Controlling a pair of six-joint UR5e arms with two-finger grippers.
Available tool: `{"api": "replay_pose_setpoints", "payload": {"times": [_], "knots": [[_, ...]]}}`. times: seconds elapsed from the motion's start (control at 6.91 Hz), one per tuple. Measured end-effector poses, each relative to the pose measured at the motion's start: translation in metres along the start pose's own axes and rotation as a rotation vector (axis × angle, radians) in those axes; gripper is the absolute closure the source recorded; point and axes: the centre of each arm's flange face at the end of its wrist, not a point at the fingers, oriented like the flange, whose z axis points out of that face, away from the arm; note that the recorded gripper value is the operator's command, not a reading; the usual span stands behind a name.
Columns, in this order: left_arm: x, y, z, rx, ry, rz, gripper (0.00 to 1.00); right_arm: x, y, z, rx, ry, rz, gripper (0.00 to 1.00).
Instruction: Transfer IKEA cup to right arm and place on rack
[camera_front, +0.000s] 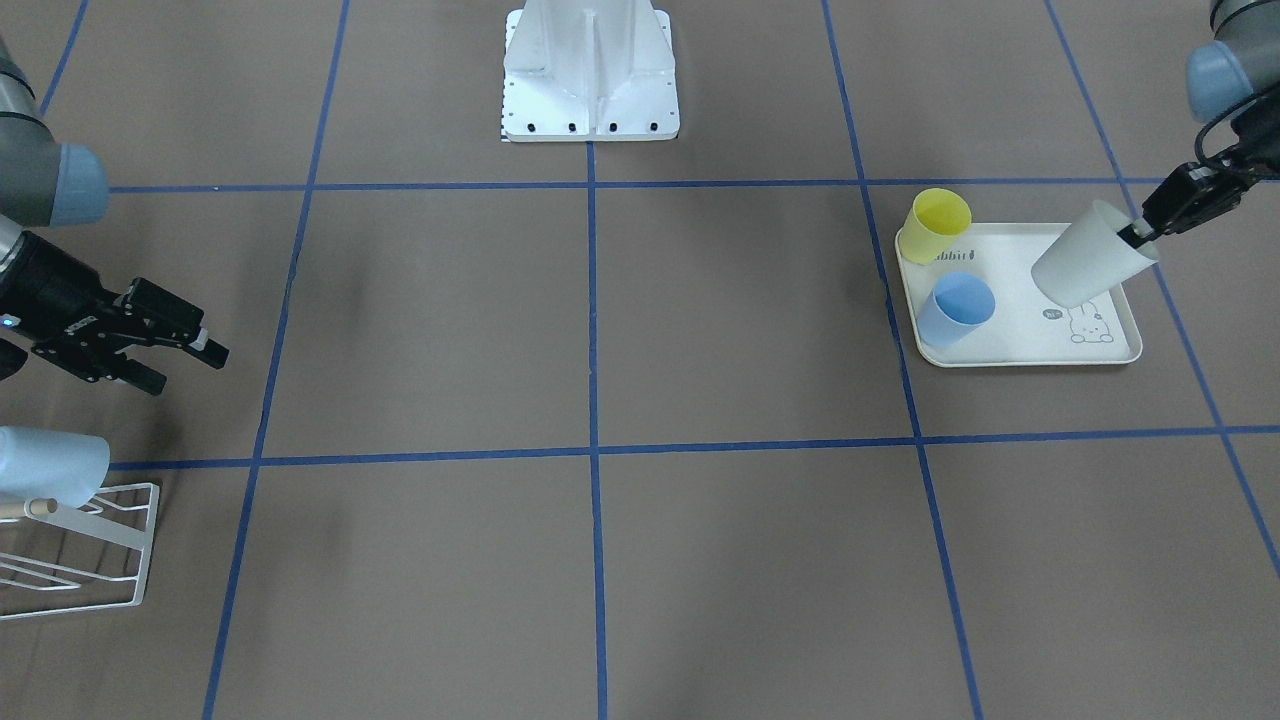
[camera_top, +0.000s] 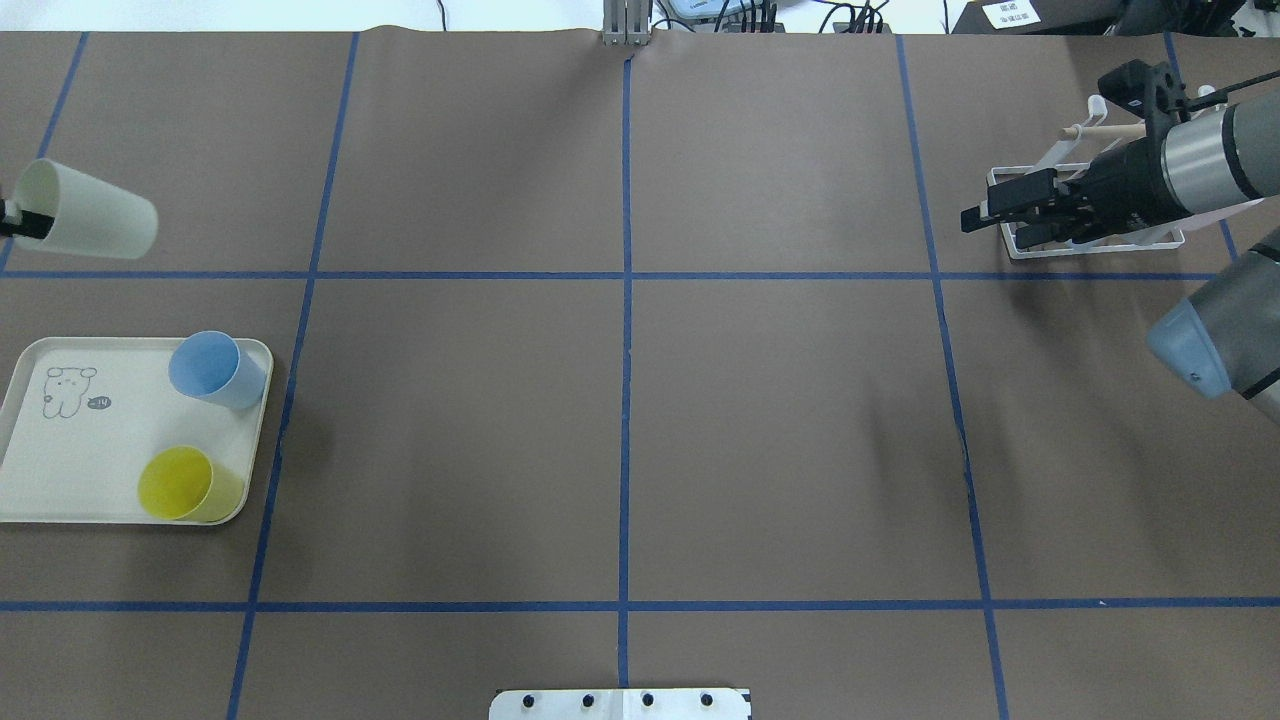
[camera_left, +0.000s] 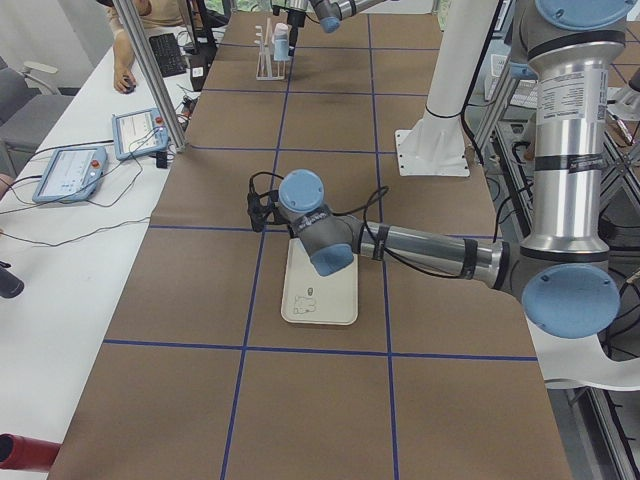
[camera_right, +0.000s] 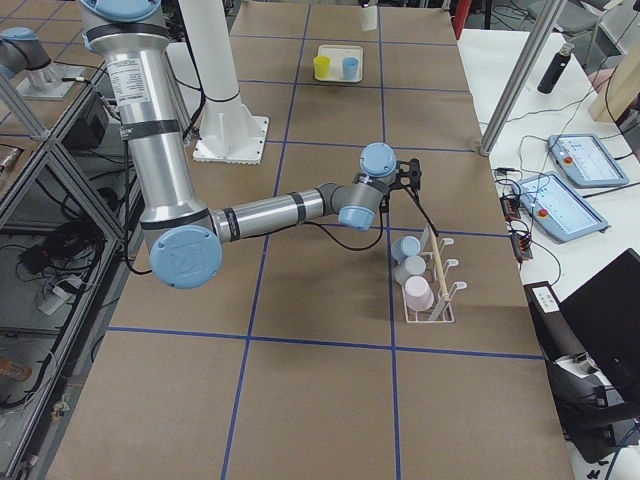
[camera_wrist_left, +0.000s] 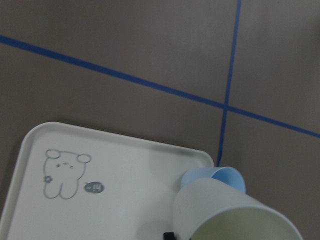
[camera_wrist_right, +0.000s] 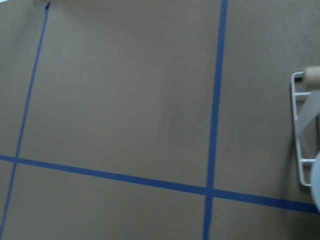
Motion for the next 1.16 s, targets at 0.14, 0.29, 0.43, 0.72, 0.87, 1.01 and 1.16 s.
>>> {"api": "replay_pose_setpoints", "payload": {"times": [0.14,0.29,0.43,0.72,0.87,1.01,1.16], "knots": [[0.048,-0.001,0.018,-0.005,0.036,-0.038,1.00,-0.016,0.011,0.004,-0.003,-0.063,0.025,0.00],[0.100,0.007,0.047,0.010,0.087,-0.084,1.00,-0.034,0.023,0.007,-0.007,-0.141,0.057,0.00],[0.144,0.035,0.093,0.023,0.179,-0.132,1.00,-0.054,0.035,0.011,-0.006,-0.229,0.089,0.00],[0.193,0.133,0.182,-0.014,0.497,-0.252,1.00,-0.109,0.057,0.025,-0.008,-0.428,0.157,0.00],[0.202,0.178,0.204,-0.060,0.647,-0.307,1.00,-0.137,0.065,0.025,-0.022,-0.529,0.207,0.00],[0.208,0.208,0.213,-0.117,0.756,-0.358,1.00,-0.159,0.077,0.023,-0.039,-0.629,0.253,0.00],[0.215,0.224,0.216,-0.171,0.820,-0.402,1.00,-0.177,0.093,0.021,-0.059,-0.730,0.298,0.00]]}}
